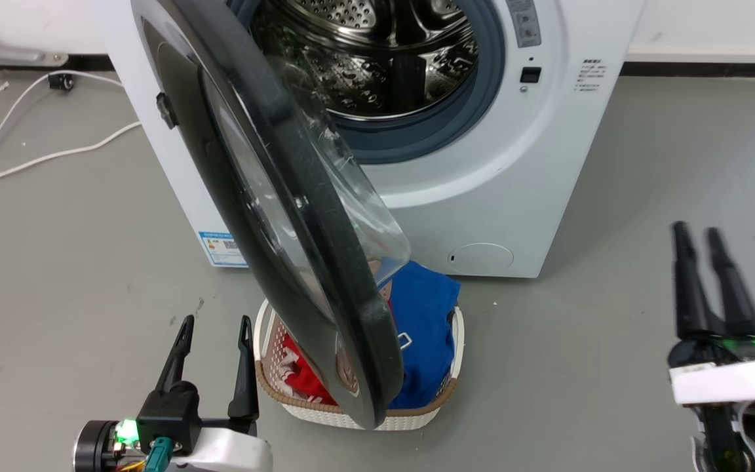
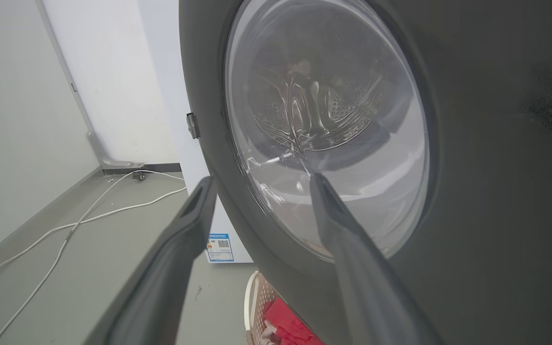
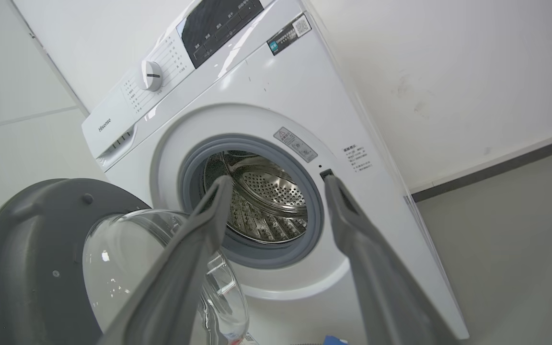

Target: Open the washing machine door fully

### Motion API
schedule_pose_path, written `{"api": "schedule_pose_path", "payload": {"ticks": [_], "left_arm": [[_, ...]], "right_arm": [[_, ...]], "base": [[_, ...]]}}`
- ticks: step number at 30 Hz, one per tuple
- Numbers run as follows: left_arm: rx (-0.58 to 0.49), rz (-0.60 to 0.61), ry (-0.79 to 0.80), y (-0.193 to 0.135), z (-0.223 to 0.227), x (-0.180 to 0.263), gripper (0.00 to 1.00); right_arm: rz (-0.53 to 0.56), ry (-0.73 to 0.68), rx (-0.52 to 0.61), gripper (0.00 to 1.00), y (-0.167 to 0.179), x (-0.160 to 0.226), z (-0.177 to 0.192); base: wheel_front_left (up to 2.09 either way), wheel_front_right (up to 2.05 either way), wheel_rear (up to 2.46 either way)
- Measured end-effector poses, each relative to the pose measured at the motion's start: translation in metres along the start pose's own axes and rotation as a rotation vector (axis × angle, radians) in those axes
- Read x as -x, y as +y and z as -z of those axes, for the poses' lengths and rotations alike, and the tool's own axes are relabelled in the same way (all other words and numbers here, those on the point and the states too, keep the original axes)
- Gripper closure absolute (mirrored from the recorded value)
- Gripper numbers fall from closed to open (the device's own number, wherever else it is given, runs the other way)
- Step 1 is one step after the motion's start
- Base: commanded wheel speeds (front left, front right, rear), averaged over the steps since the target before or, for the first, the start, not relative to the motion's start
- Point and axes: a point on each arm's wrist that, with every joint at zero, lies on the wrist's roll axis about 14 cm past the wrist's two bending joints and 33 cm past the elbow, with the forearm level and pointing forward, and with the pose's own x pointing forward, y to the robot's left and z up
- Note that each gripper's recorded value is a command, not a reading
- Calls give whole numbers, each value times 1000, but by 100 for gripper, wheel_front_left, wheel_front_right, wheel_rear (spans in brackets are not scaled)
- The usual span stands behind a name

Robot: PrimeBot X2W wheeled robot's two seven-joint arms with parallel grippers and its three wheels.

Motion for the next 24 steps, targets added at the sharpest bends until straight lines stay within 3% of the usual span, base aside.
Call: {"api": "schedule_pose_path", "payload": {"ticks": [5,10,24], "left_arm": [[1,6,-10,-2,-4,3,0],[1,6,-18,-2,-6,5,0],[-2,-9,-27,2,-10,12,0]], "right_arm": [[29,-96,160,0,2,15,-25],[19,-81,309,0,8,31,-25],[103,35,418,0,-12,70,1]], "base": [[0,0,0],[0,0,0],[0,0,0]]}}
